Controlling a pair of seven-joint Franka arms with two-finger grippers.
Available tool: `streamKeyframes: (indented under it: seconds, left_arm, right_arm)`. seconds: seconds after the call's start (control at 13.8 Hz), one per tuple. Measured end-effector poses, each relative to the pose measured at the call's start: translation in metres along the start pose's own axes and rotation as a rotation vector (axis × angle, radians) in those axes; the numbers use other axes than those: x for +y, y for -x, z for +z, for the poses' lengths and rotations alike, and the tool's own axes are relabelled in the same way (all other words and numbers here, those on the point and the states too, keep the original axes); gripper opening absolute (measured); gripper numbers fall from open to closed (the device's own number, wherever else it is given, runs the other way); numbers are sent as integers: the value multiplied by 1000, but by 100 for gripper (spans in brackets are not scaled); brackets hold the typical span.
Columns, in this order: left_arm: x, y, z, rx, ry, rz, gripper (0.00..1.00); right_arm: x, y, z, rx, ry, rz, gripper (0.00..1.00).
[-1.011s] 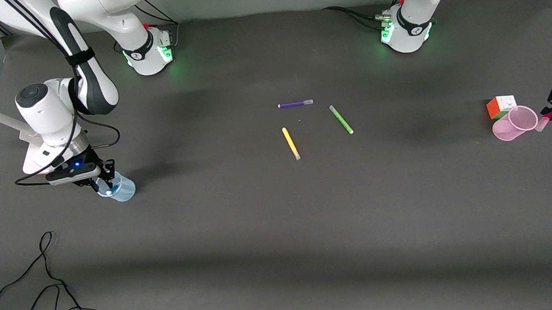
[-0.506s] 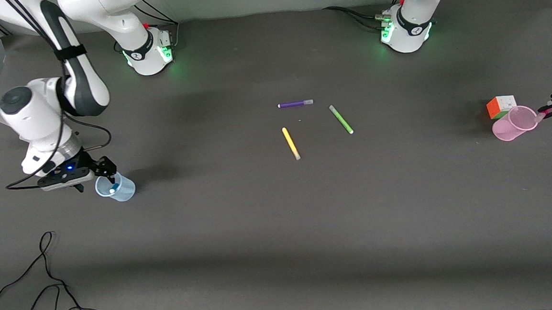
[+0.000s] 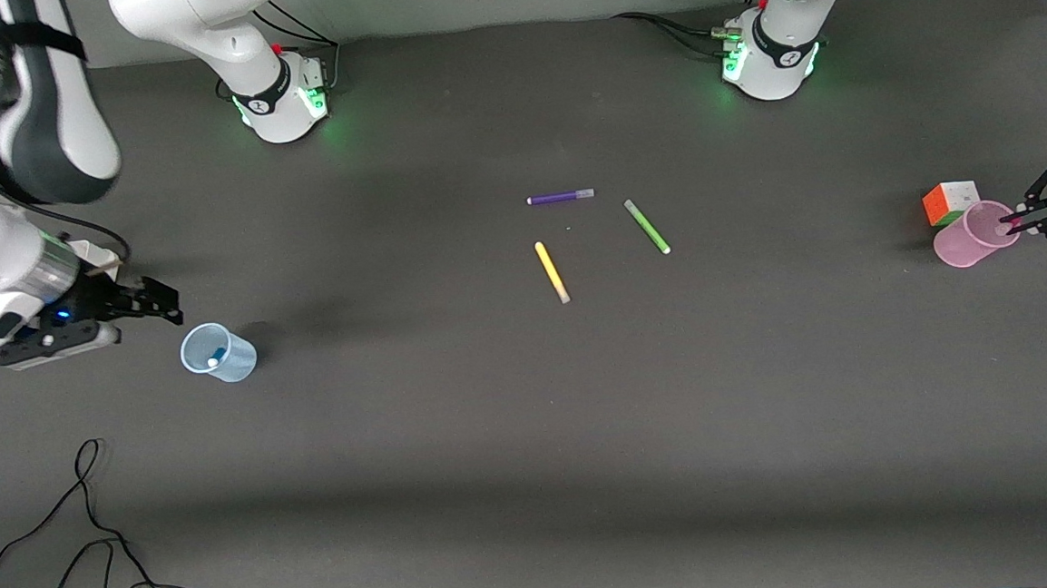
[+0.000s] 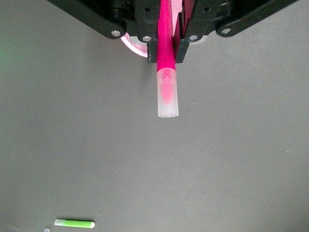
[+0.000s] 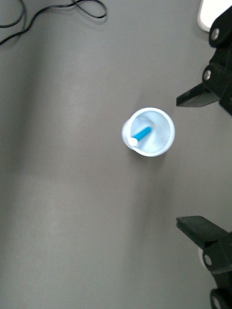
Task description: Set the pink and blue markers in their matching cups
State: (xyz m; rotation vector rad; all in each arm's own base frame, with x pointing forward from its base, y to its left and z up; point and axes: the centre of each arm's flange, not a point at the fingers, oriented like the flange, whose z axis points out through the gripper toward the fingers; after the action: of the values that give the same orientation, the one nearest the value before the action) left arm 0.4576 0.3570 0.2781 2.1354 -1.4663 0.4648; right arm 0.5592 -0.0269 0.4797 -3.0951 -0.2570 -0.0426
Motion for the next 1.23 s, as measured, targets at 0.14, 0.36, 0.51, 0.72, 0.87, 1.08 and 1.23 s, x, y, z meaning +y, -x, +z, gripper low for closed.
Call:
streamKeyframes:
  seconds: [0.14, 0.36, 0.51, 0.72, 0.87, 1.08, 1.23]
  left_arm:
    - [-3, 12, 12, 40, 1, 7, 17]
    - [-3, 9, 18, 77, 17, 7, 17]
    - [0, 10, 20, 115, 23, 9, 17]
    - [-1, 15, 23, 129, 23, 22, 33]
    - [-3, 15, 23, 133, 22, 26, 56]
    - [-6, 13, 18, 133, 14, 23, 90]
    - [-9, 4, 6, 133, 16, -42, 100]
  right_arm:
    - [-10, 5, -35, -39, -18, 33, 100]
    - [-30, 26, -80, -62, -39, 76, 100]
    - [-41, 46, -106, -73, -41, 93, 100]
    - [-47, 63, -130, -51, -32, 98, 100]
    - [-46, 62, -128, -48, -30, 98, 100]
    - [-45, 57, -117, -55, -28, 100, 100]
    - [-45, 57, -115, -56, -28, 100, 100]
